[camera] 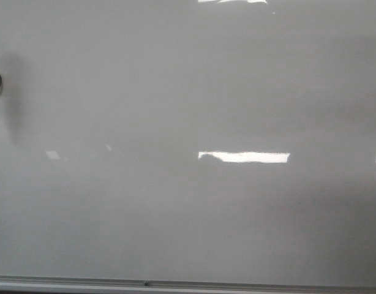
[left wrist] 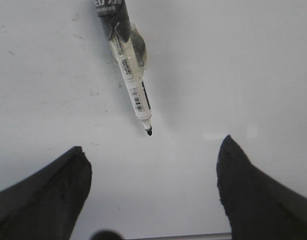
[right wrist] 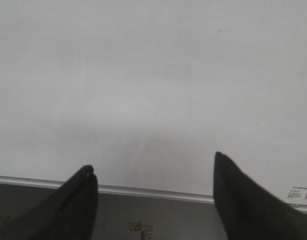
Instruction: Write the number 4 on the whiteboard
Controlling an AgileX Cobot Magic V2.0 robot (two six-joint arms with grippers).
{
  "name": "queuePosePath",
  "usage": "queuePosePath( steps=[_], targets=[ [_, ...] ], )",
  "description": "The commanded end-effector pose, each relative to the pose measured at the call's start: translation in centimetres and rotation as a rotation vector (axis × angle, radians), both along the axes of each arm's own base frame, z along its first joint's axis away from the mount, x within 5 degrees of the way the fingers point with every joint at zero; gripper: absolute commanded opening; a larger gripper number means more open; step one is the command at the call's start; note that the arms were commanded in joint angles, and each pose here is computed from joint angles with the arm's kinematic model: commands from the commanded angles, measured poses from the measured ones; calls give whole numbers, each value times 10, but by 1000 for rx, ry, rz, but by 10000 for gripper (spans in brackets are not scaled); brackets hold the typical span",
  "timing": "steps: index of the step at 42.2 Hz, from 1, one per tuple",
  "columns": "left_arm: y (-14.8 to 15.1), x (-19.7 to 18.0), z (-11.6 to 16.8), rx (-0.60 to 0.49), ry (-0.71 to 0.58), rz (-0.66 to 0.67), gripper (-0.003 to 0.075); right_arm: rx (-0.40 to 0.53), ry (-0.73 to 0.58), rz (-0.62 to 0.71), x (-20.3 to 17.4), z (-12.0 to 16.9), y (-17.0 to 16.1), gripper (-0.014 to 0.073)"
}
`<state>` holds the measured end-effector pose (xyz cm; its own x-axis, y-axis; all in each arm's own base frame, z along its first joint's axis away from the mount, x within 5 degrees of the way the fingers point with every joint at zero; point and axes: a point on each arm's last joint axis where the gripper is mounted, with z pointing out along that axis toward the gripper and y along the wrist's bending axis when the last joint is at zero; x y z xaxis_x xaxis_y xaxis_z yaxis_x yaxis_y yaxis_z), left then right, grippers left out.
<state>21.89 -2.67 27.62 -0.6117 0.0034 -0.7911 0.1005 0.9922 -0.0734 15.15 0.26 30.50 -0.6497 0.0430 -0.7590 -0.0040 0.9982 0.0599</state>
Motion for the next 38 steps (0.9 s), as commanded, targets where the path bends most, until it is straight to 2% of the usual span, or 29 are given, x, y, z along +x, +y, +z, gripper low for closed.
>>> queuePosePath(
  steps=[1, 14, 30, 38],
  targets=[
    [-3, 18, 11, -52, -129, 29, 514, -11, -101, -1, 3, 17, -1, 518],
    [-3, 47, -8, -49, -174, 61, 513, -11, -106, -2, 3, 17, -1, 518],
    [-4, 70, -36, -34, -154, 78, 509, -11, -111, -2, 3, 17, -1, 518],
    [-4, 77, -45, -29, -150, 83, 428, -11, -113, -2, 4, 17, -1, 518]
  ],
)
